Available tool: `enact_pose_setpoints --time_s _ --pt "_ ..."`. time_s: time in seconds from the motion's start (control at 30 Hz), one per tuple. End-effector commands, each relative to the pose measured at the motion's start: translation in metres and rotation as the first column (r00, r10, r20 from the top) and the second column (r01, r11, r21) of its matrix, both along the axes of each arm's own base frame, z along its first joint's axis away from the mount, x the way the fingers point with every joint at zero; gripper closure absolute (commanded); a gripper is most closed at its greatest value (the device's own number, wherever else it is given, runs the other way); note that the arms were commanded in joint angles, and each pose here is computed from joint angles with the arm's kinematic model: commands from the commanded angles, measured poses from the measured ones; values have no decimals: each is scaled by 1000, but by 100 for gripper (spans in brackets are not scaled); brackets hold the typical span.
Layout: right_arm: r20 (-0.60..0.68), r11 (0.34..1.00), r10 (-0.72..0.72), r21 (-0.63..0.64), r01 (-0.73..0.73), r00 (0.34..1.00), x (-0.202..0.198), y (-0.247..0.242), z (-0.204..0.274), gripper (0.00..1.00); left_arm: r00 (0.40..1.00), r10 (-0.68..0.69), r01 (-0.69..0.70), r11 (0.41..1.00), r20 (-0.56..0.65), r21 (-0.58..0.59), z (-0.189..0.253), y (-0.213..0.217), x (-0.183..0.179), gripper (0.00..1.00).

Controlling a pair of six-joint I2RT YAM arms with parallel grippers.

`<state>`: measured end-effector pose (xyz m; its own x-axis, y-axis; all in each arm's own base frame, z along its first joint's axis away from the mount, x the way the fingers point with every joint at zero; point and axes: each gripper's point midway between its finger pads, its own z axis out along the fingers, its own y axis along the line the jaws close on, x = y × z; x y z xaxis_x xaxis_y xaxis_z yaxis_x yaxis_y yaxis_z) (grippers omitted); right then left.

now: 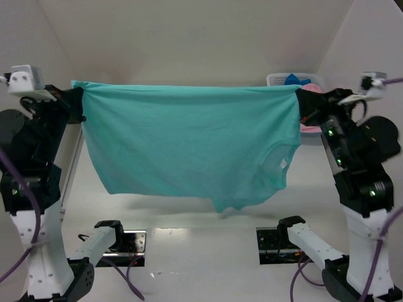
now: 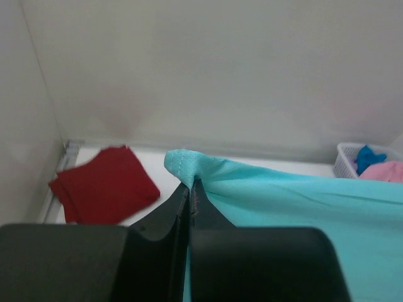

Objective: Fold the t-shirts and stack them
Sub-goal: Flatten out the tshirt

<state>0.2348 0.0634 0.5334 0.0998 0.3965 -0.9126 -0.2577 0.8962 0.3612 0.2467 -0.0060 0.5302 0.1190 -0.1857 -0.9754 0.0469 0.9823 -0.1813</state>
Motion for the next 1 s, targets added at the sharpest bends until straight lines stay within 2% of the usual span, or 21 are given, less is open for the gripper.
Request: enact_pose_setpoints --time_s 0.0,0.07,0.1,0.2,0.3,0.4,0.5,0.53,0.63,0.77,0.9,0.97 --pt "-169 998 -56 -36 51 984 75 3 -67 100 990 15 -23 998 -143 -55 -58 7 61 100" --pt "-220 998 -58 -49 49 974 96 7 -96 100 981 5 -17 998 -196 -59 -84 8 80 100" --pt "-227 998 -50 -50 39 973 106 10 -104 100 971 -8 -7 998 -237 -64 -107 6 90 100" --pt "-343 997 -47 -75 22 938 143 19 -174 100 928 -47 14 996 -368 -92 -182 3 123 100" --pt "-379 998 -24 -55 3 925 159 26 -199 100 914 -46 14 996 -402 -84 -202 5 136 100" --pt "-408 999 -3 -37 -14 913 191 36 -230 100 869 -60 18 996 -491 -89 -252 6 163 100" --pt "-404 999 -2 -36 -13 915 214 41 -234 100 853 -63 12 995 -519 -101 -273 7 181 100" --pt "-423 999 -4 -39 -14 906 224 42 -244 100 856 -62 12 995 -512 -100 -272 7 187 100" --pt "-401 999 -4 -44 -15 916 246 46 -235 100 843 -63 10 995 -534 -103 -287 10 213 100" --pt "-365 999 -3 -47 -15 931 266 49 -224 100 857 -72 17 994 -509 -112 -278 10 239 100" --pt "-292 998 -2 -56 -15 956 270 49 -188 100 903 -79 38 994 -422 -104 -234 10 254 100" --pt "-223 998 -10 -56 -2 975 263 46 -145 100 937 -86 62 995 -339 -83 -185 8 253 100"
